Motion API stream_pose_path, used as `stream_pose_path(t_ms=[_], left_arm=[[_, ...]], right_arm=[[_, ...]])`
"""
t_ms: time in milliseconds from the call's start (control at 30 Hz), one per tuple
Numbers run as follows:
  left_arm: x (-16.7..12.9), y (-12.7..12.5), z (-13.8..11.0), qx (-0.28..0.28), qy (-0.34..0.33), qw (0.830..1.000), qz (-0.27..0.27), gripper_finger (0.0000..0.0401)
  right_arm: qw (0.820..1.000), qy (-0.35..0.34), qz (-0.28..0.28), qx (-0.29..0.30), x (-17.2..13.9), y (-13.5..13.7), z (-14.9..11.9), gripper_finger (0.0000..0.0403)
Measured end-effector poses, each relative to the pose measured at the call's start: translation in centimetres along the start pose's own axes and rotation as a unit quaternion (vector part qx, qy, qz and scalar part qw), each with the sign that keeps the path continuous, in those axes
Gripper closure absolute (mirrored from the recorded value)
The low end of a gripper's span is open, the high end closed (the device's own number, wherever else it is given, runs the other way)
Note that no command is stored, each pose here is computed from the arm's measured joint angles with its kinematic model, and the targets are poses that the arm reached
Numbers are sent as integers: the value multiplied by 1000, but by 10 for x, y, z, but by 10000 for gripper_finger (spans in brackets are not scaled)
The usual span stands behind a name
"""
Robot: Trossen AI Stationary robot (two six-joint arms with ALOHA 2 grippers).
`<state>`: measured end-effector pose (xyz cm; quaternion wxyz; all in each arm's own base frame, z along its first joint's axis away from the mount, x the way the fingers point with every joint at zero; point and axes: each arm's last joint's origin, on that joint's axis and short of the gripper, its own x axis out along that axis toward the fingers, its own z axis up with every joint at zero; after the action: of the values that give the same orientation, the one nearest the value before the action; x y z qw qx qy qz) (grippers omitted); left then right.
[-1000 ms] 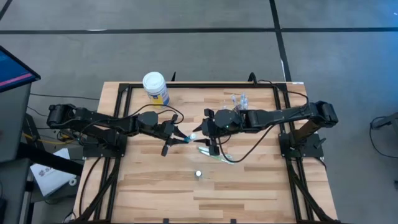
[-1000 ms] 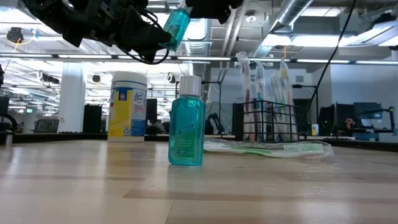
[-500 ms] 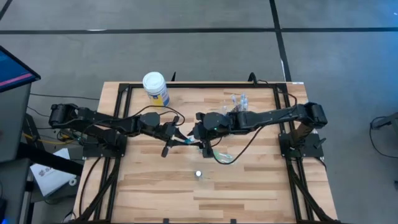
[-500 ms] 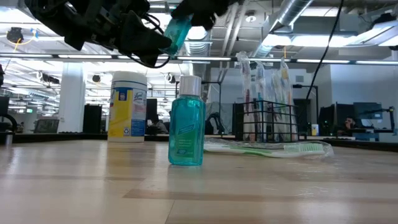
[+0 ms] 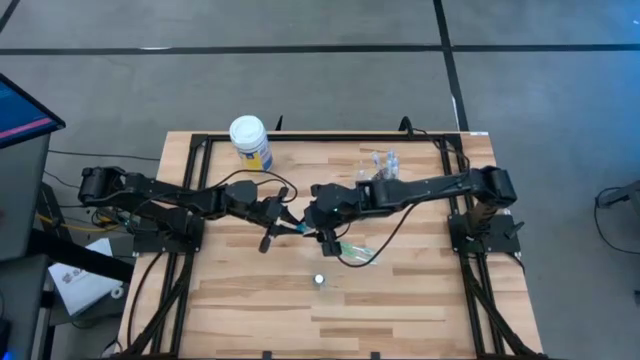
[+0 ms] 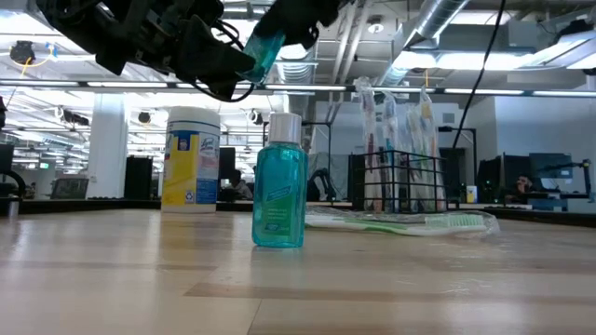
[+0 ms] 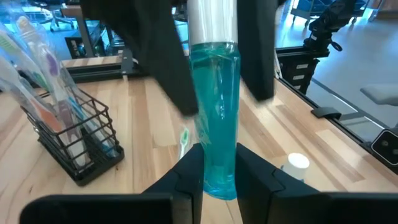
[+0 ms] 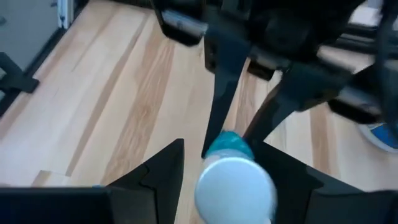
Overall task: Pick & Place toothbrushing station
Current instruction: Put the blue mouthwash into the mesh organizer
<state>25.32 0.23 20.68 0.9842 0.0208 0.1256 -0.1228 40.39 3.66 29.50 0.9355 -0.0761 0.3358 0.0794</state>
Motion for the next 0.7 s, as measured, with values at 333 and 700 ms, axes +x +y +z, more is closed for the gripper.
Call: stream_pose_path(t_ms=[333,700], left_arm=[[0,0,0,-2,0,1000,0,341],[0,0,0,-4,0,1000,0,341]], right_arm=[[1000,11,2,1,-3,1,1,238],[1000,9,0,-1,-3,1,1,318]])
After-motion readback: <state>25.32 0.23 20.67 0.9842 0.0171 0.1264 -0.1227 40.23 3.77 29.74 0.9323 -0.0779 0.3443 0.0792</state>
